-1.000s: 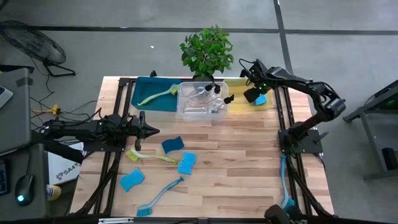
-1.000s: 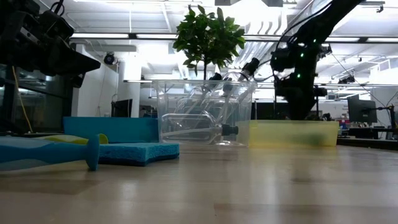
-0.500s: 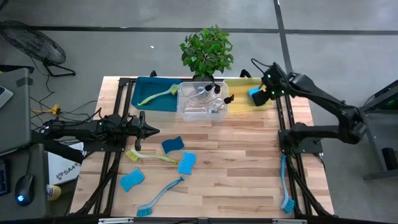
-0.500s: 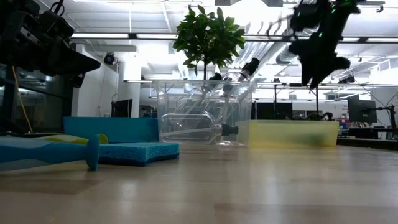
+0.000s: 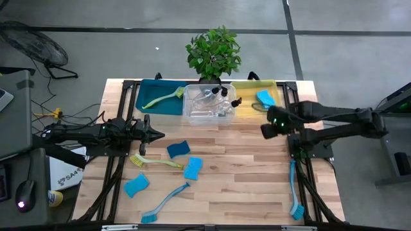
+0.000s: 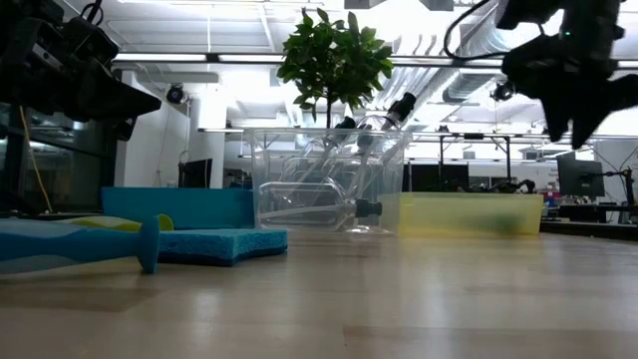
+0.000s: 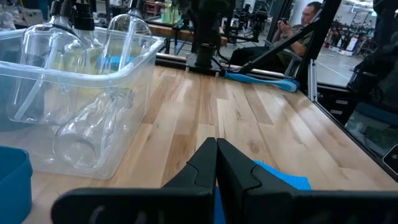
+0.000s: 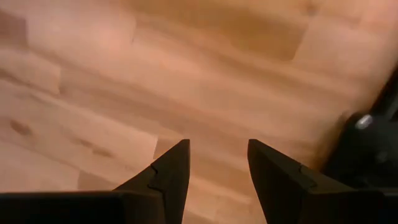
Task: Pick & Place Kitchen Sink Supplies
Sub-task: Put the blue dish brush into the blue bin
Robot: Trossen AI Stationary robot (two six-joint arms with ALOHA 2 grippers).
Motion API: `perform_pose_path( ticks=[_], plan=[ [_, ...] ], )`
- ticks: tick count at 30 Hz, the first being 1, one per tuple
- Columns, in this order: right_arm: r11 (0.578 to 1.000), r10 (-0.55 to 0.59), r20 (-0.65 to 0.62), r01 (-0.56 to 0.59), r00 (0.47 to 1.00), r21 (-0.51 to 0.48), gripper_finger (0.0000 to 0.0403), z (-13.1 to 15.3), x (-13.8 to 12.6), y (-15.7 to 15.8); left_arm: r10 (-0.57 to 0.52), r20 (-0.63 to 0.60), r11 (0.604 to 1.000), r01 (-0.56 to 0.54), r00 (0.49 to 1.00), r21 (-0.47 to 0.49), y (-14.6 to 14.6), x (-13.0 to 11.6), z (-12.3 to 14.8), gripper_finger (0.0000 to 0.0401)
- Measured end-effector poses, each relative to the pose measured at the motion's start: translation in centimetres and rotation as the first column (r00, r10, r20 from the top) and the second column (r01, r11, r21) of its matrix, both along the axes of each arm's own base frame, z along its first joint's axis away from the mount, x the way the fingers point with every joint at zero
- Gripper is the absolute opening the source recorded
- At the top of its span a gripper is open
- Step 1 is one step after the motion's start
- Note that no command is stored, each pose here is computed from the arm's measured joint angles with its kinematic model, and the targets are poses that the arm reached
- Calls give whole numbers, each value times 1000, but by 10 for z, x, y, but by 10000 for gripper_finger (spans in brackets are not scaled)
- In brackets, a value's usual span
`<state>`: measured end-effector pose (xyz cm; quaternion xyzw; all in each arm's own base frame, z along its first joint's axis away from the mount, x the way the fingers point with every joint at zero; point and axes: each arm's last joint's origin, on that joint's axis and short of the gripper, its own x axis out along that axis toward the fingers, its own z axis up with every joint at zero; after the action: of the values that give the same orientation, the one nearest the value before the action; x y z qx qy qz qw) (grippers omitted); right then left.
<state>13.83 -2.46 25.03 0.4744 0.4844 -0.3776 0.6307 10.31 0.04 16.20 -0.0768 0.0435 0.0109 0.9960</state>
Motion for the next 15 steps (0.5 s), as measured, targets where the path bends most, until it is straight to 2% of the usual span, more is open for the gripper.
perform_pose_path(
  ticks=[6,8,15],
  plan=[
    [997,70,-46,-68,996,39,154,-33,6,34,0,0,1000,0,1000,0,0,0,0,1],
    [997,59,-51,-57,997,48,154,-48,7,45,0,0,1000,0,1000,0,0,0,0,1],
    [971,58,38,-65,998,229,154,-80,24,87,0,0,1000,0,1000,0,0,0,0,1]
  ],
)
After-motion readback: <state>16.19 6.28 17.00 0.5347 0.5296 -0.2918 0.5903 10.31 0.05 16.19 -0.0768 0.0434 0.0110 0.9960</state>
